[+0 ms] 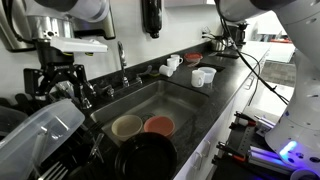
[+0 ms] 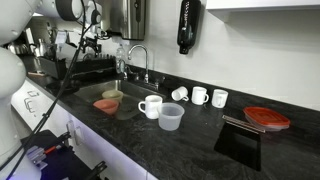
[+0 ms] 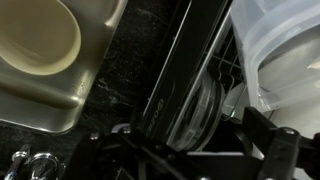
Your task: Pick up the lid from the dish rack and put it inside the pink bowl in the sink
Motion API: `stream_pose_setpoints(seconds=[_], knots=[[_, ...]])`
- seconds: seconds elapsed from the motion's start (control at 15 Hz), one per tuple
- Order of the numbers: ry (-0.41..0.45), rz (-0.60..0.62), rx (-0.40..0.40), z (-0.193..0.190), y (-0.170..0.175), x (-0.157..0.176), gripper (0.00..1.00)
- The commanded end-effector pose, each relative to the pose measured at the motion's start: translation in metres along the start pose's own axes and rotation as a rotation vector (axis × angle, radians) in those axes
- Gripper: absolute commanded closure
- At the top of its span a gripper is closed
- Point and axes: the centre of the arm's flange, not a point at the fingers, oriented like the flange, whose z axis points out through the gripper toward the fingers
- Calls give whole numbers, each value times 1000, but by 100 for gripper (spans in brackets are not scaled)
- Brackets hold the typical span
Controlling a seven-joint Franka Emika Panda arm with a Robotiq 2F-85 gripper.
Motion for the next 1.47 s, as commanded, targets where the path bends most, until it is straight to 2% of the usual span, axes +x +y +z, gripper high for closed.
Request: stream_pose_setpoints(seconds=[0.0, 0.13, 0.2, 0.33, 0.4, 0.93, 1.2, 1.33, 1.4], knots=[[-37, -7, 13, 1, 2, 11, 0], [-45, -12, 14, 6, 2, 12, 0], [-50, -16, 13, 9, 2, 13, 4], [-49, -21, 12, 11, 1, 14, 28], [-45, -18, 10, 11, 0, 14, 31], [-66, -32, 22, 9, -11, 10, 87], [-65, -25, 19, 5, -11, 7, 89], [-51, -35, 24, -2, -14, 5, 96], [-43, -43, 18, -4, -13, 2, 94]])
